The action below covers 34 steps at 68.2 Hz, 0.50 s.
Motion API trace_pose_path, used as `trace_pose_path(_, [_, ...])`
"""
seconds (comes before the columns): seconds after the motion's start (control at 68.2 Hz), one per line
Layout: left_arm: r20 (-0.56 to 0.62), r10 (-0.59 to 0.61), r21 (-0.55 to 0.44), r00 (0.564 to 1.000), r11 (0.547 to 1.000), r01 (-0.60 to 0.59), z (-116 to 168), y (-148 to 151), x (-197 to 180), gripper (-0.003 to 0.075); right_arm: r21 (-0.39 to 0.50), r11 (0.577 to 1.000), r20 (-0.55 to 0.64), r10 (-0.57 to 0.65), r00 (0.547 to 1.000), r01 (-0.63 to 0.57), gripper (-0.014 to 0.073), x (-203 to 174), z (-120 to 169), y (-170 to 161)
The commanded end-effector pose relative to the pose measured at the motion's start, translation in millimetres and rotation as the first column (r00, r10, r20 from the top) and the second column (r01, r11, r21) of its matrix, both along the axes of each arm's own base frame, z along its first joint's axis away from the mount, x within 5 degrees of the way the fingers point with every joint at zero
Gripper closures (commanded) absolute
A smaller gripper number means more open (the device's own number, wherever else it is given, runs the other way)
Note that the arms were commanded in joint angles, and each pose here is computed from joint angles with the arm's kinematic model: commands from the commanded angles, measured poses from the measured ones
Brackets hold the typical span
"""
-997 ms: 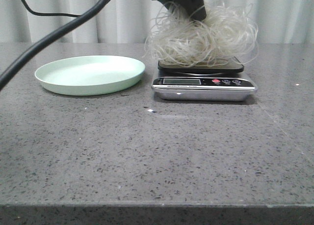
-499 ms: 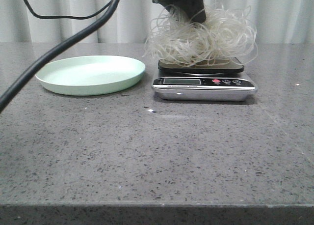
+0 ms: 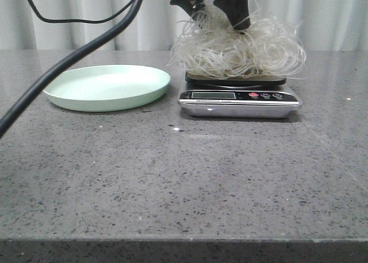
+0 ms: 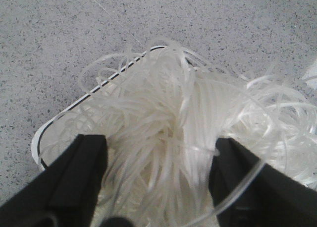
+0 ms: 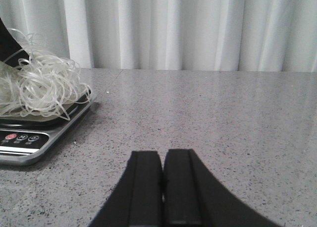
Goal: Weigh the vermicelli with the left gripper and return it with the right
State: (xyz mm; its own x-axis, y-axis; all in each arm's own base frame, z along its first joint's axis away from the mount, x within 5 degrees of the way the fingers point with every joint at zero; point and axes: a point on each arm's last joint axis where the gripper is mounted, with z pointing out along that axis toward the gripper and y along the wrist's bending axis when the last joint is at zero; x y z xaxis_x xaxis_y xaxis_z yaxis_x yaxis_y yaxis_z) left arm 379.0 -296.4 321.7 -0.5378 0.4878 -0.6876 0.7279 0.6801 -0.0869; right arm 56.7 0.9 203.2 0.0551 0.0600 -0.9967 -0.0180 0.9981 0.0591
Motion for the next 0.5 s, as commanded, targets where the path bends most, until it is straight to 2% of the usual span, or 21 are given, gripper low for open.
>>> trace_pose_path(0.0, [0.105, 0.016, -0.115, 0.994, 0.993, -0.004, 49, 4, -12, 0.0188, -0.003, 1.0, 0.095, -0.006, 0.995, 0.006, 0.0444, -2, 10, -1])
trace_pose_path(0.235, [0.148, 0.02, -0.147, 0.989, 0.989, 0.002, 73, 12, -23, 0.0185, -0.003, 1.0, 0.095, -0.006, 0.995, 0.006, 0.0444, -2, 10, -1])
trace_pose_path(0.484, [0.251, 0.044, -0.191, 0.967, 0.982, 0.005, 121, 35, -46, 0.0185, -0.003, 1.0, 0.095, -0.006, 0.995, 0.006, 0.0444, -2, 10, -1])
